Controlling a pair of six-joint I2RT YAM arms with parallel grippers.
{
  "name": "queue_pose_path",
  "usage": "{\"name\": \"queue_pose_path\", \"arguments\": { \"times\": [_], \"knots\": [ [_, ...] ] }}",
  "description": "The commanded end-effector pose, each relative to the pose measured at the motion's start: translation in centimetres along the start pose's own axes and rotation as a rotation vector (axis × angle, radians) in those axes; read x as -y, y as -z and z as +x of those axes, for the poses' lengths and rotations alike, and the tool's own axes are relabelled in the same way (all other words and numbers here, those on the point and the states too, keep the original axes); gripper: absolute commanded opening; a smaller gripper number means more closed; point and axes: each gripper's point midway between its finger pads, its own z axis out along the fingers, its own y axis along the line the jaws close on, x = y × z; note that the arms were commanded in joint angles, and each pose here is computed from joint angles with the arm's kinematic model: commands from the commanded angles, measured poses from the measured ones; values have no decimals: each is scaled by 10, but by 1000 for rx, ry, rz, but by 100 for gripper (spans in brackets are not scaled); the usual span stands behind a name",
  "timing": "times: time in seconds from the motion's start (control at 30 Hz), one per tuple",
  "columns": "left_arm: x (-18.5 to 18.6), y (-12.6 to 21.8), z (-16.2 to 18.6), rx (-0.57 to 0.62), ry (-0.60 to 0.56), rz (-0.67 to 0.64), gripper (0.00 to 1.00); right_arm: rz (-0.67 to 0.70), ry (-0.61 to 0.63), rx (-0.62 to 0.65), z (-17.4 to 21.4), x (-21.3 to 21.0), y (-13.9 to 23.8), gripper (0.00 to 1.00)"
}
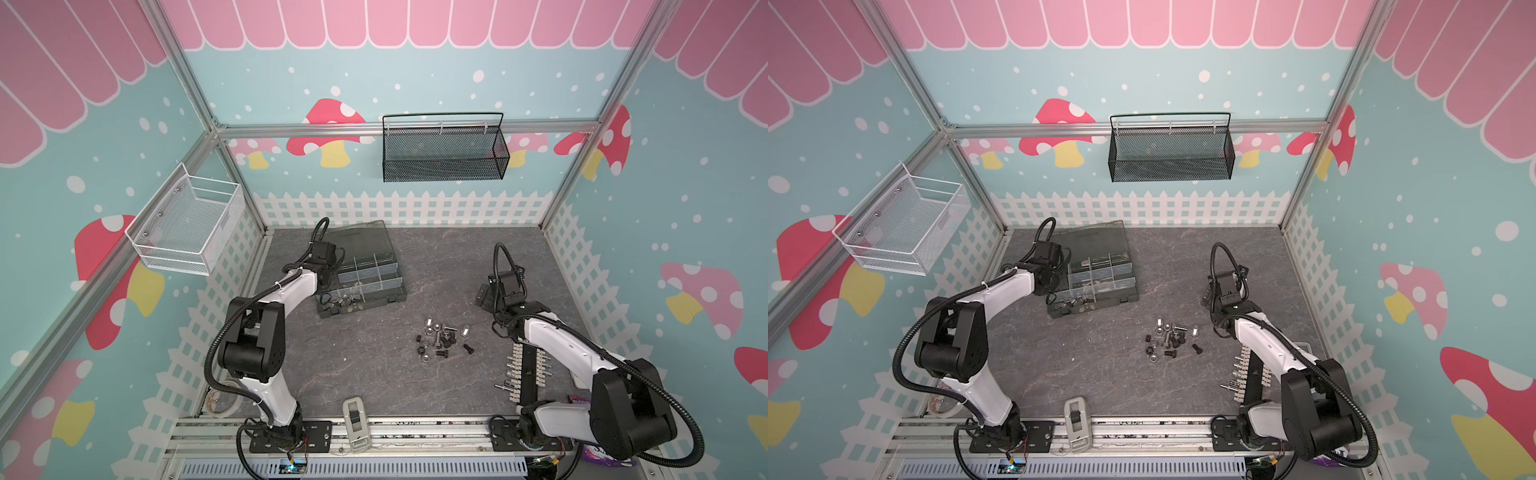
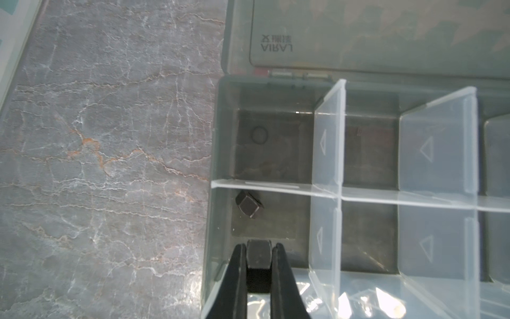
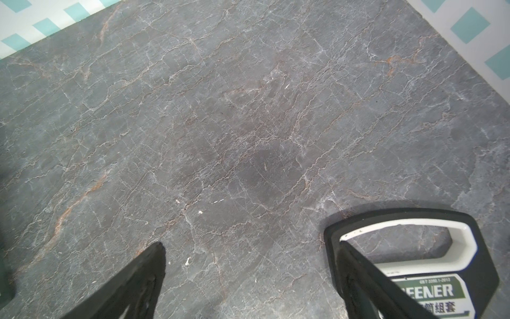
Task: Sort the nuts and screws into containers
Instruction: 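Carry the black hex nut with the left gripper over the same compartment, then open the left gripper to drop the black hex nut in, then move the left gripper back to the pile over a black hex nut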
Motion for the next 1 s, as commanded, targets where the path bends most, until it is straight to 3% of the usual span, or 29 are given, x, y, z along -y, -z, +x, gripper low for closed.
{"name": "queue_pose_path", "arguments": {
  "times": [0.0, 0.17, 0.5, 0.7, 0.97],
  "knots": [
    [2, -4, -16, 36, -2, 0, 17, 6, -1, 6, 1, 1, 1, 97],
    [2, -3, -15, 34, 1, 2, 36, 5, 5, 0, 0, -2, -2, 97],
    [14, 33, -8, 52, 34, 119, 41, 5, 3, 0, 0, -2, -2, 97],
    [59, 74, 15, 83, -62, 236, 47, 9, 0, -4, 2, -1, -3, 97],
    [149, 107, 90, 26, -291, 400, 57, 19, -5, -12, 6, 2, -4, 97]
  ]
}}
